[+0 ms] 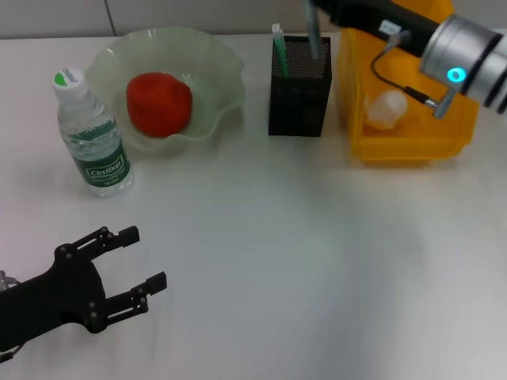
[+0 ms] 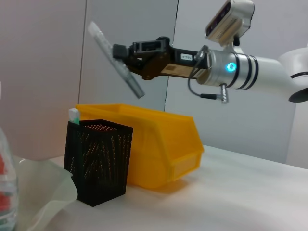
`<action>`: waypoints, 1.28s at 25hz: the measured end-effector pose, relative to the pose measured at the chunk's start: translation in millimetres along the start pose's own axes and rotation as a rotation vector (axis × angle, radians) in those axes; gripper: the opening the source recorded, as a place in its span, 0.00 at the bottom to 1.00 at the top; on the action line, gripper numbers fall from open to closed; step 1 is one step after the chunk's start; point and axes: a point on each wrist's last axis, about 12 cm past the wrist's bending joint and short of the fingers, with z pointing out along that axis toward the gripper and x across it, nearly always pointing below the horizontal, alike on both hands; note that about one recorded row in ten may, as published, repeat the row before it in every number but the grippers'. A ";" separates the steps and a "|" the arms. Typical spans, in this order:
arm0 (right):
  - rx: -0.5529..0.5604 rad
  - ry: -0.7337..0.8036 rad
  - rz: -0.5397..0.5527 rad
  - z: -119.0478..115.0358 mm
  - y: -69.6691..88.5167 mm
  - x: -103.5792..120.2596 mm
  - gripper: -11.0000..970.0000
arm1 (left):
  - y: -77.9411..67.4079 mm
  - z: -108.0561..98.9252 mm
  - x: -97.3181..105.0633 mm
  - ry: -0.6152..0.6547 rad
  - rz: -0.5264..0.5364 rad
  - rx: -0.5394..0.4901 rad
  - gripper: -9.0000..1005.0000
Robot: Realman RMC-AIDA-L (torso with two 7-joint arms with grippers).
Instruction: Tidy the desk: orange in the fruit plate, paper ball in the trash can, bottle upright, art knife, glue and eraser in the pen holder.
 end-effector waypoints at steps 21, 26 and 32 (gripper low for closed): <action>0.094 0.019 -0.467 14.9 2.4 21.8 0.21 | -2.3 2.1 -0.2 -0.013 -0.005 0.004 0.80; 0.113 0.035 -0.470 14.9 -0.2 22.8 0.22 | -3.4 1.8 -0.3 -0.018 -0.006 0.008 0.80; 0.118 0.032 -0.466 12.8 -1.0 23.7 0.24 | -4.5 1.1 0.4 -0.019 -0.009 0.007 0.80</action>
